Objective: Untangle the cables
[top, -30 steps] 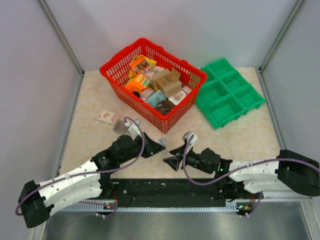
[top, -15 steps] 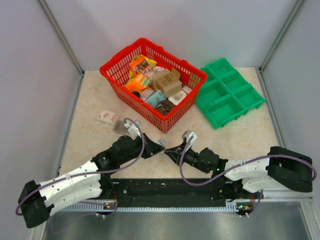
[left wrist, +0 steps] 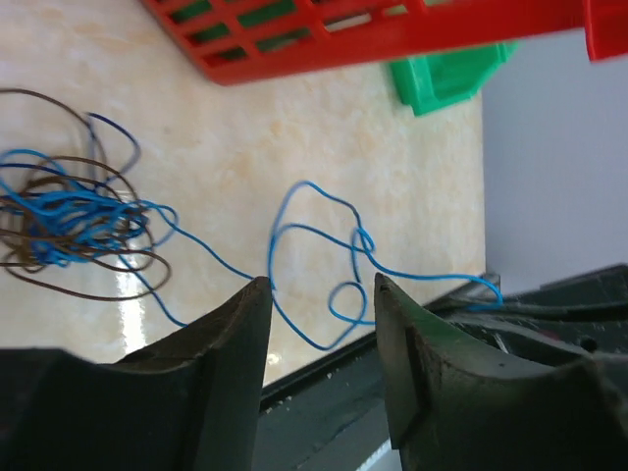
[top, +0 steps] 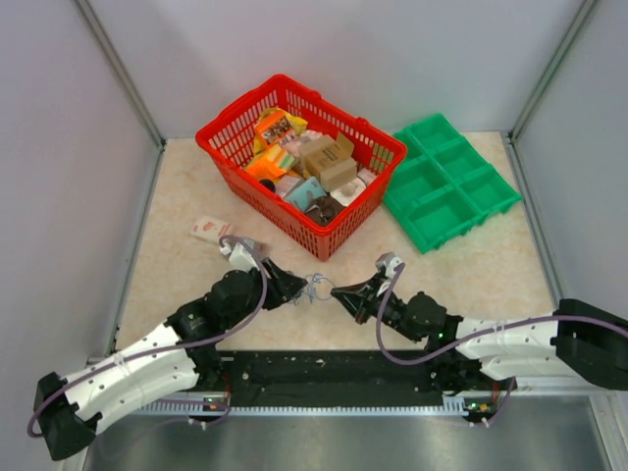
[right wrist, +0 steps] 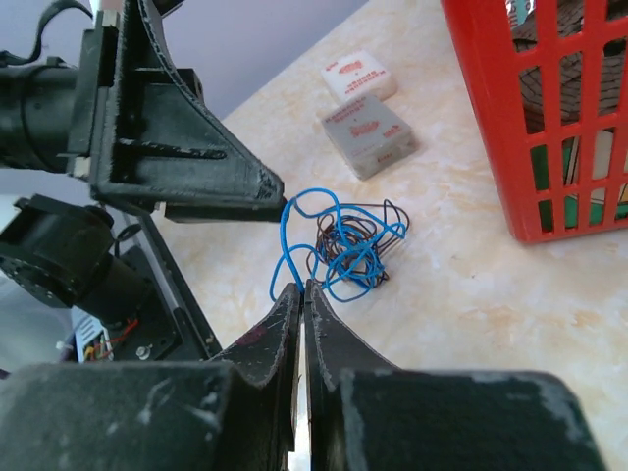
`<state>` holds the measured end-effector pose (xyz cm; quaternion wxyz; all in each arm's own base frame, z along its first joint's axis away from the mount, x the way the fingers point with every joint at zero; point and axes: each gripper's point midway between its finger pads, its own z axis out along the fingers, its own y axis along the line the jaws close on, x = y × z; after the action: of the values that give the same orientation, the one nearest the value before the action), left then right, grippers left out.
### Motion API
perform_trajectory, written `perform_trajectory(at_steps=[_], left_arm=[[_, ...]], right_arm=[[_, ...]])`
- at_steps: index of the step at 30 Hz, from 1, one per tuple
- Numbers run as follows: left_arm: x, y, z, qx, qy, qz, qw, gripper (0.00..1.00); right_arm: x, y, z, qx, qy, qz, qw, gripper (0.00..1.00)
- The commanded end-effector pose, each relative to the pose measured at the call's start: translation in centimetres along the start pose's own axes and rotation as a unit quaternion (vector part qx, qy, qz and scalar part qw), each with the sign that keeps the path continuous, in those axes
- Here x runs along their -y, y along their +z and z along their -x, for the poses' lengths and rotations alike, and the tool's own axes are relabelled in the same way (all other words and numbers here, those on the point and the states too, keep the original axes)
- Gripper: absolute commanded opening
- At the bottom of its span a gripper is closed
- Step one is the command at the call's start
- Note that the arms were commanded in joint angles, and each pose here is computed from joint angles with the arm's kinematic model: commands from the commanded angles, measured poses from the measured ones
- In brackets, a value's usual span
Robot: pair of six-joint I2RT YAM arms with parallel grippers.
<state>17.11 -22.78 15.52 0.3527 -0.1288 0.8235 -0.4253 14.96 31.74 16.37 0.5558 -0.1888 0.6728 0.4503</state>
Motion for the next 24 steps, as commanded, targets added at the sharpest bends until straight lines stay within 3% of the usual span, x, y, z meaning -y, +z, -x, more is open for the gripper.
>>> perform_trajectory(at_steps=[1, 5, 12, 14, 24], left_arm=[[-3.1, -0.1, 3.0, 0.077, -0.011, 0.066, 0.995, 0.47], [-4.0, 2.2, 2.3, 0.05, -0.032, 0.047, 0.997, 0.45], [-9.2, 6.5, -0.1, -0.044, -0.097, 0.082, 0.991, 0.13], [-9.6, 6.9, -0.9, -0.062, -0.122, 0.074, 0.988, 0.08], [-12.4, 6.3, -2.3, -0.072, -0.137, 0.095, 0.983, 0.0]], right_arm=[[0.6, -1.0, 0.2, 0.009, 0.04, -0.012, 0.999, 0.0], [0.4, -1.1, -0.1, 0.002, 0.051, -0.008, 0.999, 0.0], [-0.4, -1.2, 1.3, 0.008, 0.048, 0.003, 0.999, 0.0], [-0.3, -1.5, 2.2, 0.01, 0.036, -0.003, 0.999, 0.0], [4.6, -7.6, 14.5, 0.079, -0.05, -0.178, 0.98, 0.0]])
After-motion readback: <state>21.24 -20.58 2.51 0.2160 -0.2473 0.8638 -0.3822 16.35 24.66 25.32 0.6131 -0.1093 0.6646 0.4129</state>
